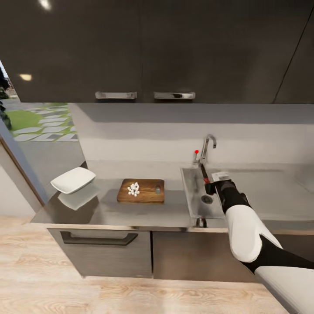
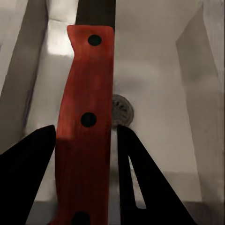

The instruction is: In the kitchen, take the Vidalia onion out of the sink, dice it on the chopping board with the paring knife, put the diced onion into the bowl on the countertop, then place both the paring knife and the chopping board into the sink.

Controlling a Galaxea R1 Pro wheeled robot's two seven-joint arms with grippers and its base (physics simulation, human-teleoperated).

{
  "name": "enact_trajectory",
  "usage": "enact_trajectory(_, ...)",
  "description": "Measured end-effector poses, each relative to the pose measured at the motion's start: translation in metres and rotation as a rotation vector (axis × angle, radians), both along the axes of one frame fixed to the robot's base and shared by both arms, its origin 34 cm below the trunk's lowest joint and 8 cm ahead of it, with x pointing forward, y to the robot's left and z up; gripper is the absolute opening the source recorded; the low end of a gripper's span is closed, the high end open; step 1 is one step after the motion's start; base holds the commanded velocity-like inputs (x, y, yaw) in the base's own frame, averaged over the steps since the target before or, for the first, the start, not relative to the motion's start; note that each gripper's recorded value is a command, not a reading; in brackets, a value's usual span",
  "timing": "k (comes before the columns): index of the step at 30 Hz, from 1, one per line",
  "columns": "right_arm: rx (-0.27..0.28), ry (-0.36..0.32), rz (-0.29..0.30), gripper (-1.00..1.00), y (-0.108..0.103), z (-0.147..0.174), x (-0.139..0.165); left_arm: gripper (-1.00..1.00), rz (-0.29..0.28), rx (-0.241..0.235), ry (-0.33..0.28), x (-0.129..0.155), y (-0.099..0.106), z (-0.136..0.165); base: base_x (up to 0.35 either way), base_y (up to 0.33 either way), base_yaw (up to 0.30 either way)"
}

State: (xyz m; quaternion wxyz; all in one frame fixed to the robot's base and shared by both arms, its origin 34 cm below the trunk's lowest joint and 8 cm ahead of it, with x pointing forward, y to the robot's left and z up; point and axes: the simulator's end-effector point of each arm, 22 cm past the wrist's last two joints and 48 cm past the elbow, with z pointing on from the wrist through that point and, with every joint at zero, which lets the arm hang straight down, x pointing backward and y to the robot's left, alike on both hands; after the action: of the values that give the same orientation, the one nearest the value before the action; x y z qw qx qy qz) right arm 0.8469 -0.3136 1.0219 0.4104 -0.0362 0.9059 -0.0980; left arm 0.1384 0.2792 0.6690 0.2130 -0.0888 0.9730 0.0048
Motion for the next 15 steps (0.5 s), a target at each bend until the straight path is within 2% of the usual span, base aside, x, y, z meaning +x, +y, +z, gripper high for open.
enact_trajectory(6,0.003,0.011,0.043,-1.00,0.011,-0.018,-0.004,1.00,0.000,0.000,-0.006,0.002,0.000,0.000,0.000,-0.200,-0.155)
enact_trajectory(11,0.019,0.040,0.081,-1.00,0.028,-0.036,-0.010,1.00,0.000,0.000,-0.008,0.003,0.000,0.000,0.001,-0.022,-0.015)
enact_trajectory(15,0.032,0.055,0.111,-1.00,0.042,-0.048,-0.014,1.00,0.000,0.000,-0.009,0.003,0.000,0.001,0.141,-0.001,-0.001)
